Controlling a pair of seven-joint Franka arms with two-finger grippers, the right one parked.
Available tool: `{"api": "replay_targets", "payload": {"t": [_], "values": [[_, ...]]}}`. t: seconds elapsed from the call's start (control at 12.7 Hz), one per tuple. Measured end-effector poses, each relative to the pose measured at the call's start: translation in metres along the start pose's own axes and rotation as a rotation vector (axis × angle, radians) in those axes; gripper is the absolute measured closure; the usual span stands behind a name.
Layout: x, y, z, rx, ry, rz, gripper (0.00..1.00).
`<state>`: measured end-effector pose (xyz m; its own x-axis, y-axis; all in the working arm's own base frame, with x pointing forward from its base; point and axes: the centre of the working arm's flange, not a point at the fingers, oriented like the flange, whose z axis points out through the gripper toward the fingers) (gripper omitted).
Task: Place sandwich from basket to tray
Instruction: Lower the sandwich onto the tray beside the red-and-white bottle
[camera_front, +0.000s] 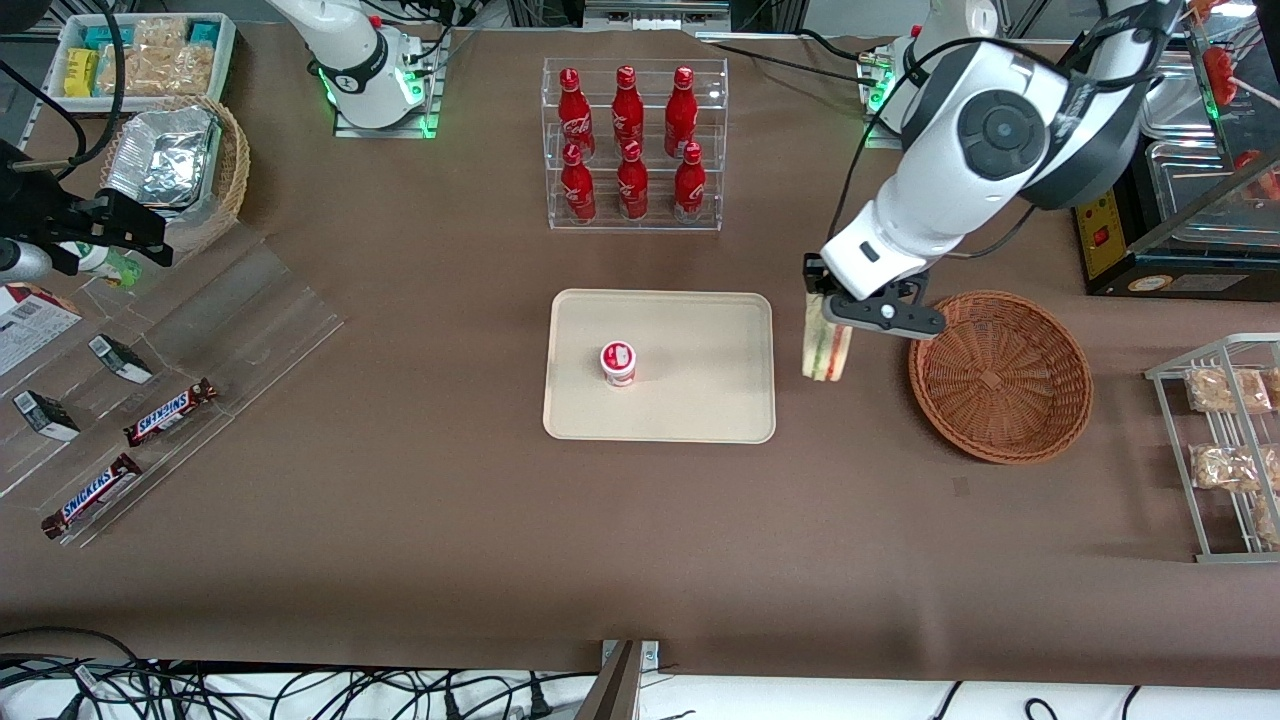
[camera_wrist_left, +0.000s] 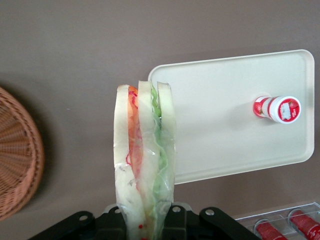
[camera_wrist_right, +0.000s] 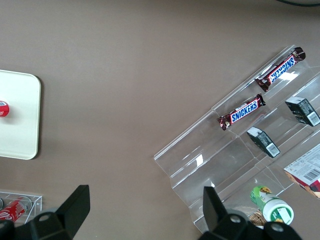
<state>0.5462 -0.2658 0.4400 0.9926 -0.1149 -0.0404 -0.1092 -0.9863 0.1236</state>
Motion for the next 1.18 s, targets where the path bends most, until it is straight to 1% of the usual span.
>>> {"api": "replay_targets", "payload": {"t": [0.24,0.32,0.55,0.87,1.11,1.18], "values": [[0.003,0.036,0.04,-0.041,-0.003,-0.029,0.81],[0.003,0.045,0.053,-0.04,-0.003,-0.043,0.81],[0.002,0.07,0.092,-0.009,0.025,-0.078,0.81],[-0.004,0.095,0.15,0.054,0.064,-0.078,0.81],[-0.012,0.102,0.197,0.111,0.067,-0.06,0.81],[-0.012,0.102,0.208,0.118,0.072,-0.057,0.81]]}}
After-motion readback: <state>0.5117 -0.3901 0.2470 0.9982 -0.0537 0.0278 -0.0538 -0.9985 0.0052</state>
